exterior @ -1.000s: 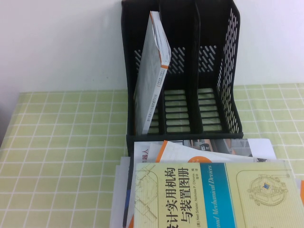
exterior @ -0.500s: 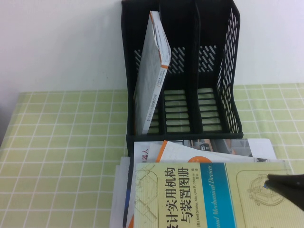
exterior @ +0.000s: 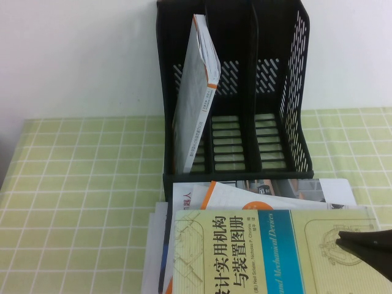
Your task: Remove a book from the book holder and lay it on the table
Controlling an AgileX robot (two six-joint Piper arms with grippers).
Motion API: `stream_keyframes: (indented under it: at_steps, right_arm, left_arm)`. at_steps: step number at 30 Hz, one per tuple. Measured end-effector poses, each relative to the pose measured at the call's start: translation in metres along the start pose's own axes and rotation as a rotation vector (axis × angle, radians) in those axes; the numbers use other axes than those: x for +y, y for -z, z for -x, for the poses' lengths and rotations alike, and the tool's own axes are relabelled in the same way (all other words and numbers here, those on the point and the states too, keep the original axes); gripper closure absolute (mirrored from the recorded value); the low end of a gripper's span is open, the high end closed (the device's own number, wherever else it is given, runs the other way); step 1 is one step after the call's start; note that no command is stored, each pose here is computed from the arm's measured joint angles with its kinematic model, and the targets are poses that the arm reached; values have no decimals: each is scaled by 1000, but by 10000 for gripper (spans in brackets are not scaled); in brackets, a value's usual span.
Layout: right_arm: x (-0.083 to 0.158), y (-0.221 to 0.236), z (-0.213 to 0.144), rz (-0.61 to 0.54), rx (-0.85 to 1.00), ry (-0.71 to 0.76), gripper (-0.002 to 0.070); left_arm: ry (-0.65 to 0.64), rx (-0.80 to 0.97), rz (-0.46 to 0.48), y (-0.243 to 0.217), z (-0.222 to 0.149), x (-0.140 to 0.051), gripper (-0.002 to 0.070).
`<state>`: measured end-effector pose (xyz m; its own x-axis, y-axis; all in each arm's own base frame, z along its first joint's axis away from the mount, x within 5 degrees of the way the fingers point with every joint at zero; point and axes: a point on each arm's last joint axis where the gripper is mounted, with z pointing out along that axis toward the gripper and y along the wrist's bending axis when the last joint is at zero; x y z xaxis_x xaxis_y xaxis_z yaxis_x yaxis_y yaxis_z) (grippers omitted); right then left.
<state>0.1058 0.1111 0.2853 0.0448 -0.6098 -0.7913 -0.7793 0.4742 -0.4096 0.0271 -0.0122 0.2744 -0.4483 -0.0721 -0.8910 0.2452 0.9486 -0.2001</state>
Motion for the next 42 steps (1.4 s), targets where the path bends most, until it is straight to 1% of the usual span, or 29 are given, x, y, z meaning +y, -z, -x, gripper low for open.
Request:
stream_keyframes:
  at_steps: [6,8,10,15,18,23,26,31,33,37,42]
  right_arm:
    - [0,1,-1,-2,0,-4,678]
    - [-2,5,-3,-21,-3,-30,678]
    - [-7,11,-7,-64,-7,-68,678]
    - [-21,26,-28,-222,26,-147,678]
    - [-20,34,-48,-309,62,-190,678]
    - [-8,49,-83,-467,99,-243,678]
    - [4,53,-104,-560,76,-301,678]
    - [26,52,-140,-704,27,-465,678]
    - [31,53,-148,-757,23,-536,678]
    - [37,52,-160,-780,123,-647,678]
    - [37,53,-161,-793,136,-657,678]
  left_arm:
    - [-1,2,2,0,0,0,678]
    - [-1,2,2,0,0,0,678]
    - [-1,2,2,0,0,0,678]
    - [-1,3,2,0,-1,0,678]
    - [-1,3,2,0,-1,0,678]
    - [-1,3,2,0,-1,0,678]
    - [-1,3,2,0,-1,0,678]
    - [-1,3,2,0,-1,0,678]
    - [-1,3,2,0,-1,0,678]
    - [-1,3,2,0,-1,0,678]
    - [-1,4,2,0,-1,0,678]
